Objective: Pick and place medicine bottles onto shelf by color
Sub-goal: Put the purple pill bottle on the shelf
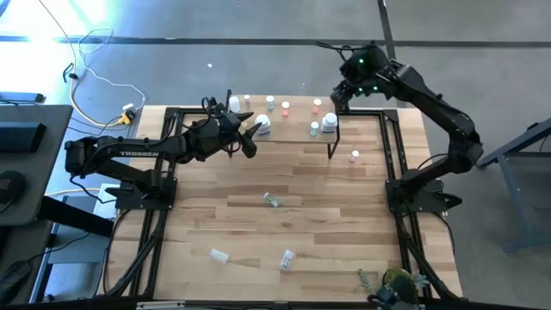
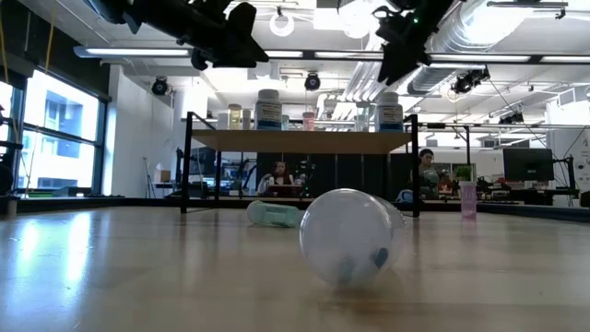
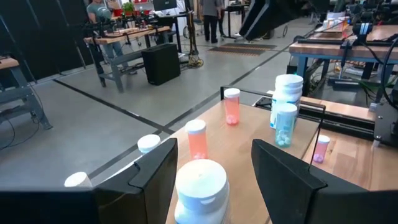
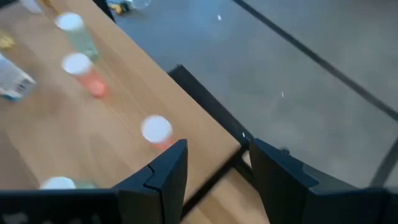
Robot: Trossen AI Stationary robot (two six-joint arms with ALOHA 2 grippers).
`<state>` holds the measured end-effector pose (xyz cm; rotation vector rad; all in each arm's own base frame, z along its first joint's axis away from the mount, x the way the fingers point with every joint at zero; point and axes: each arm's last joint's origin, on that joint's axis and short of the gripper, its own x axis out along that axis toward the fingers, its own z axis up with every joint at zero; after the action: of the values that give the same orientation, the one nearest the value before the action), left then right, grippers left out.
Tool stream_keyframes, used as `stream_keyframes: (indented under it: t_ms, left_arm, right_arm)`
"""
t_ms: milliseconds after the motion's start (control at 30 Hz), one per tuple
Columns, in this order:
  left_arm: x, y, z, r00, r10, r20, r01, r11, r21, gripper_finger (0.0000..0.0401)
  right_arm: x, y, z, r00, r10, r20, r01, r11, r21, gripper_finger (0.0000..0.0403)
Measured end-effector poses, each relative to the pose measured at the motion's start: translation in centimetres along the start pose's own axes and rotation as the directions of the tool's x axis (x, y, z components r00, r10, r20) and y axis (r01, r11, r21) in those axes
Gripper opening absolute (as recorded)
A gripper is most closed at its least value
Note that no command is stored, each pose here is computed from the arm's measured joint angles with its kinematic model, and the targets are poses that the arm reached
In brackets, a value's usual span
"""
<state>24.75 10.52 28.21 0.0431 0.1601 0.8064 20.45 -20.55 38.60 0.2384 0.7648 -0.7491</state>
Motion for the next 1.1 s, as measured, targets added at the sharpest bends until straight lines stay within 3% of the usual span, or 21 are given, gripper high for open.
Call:
stream_keyframes:
  t_ms: [200,333,500,600,867,1100]
  left_arm:
    - [0.0,0.0,0.0,1.000,0.000,0.000,0.000,1.000,0.000,0.0195]
    - [0.0,0.0,-0.1,1.000,0.000,-0.011,0.000,1.000,0.005,0.0195]
    - [0.0,0.0,-0.2,1.000,-0.001,-0.016,0.001,1.000,0.008,0.0195]
    - [0.0,0.0,-0.2,1.000,-0.001,-0.016,0.001,1.000,0.012,0.0195]
    - [0.0,0.0,-0.2,1.000,-0.001,-0.016,0.001,0.999,0.034,0.0195]
    - [0.0,0.0,-0.2,1.000,-0.001,-0.016,0.001,0.999,0.034,0.0195]
  right_arm:
    - [-0.1,-0.8,-1.0,0.995,-0.021,-0.094,0.025,0.999,0.038,0.0165]
    - [-1.1,-1.1,-1.5,0.987,-0.096,-0.129,0.101,0.994,0.036,0.0165]
    - [-2.8,-1.3,-1.9,0.981,-0.168,-0.098,0.173,0.984,0.047,0.0165]
    - [-2.6,-1.3,-3.7,0.975,-0.202,-0.093,0.209,0.976,0.068,0.0165]
    - [-3.7,-1.0,-8.5,0.978,-0.203,-0.049,0.209,0.942,0.262,0.0165]
    - [-6.3,-0.9,-10.4,0.977,-0.201,-0.075,0.213,0.868,0.449,0.0165]
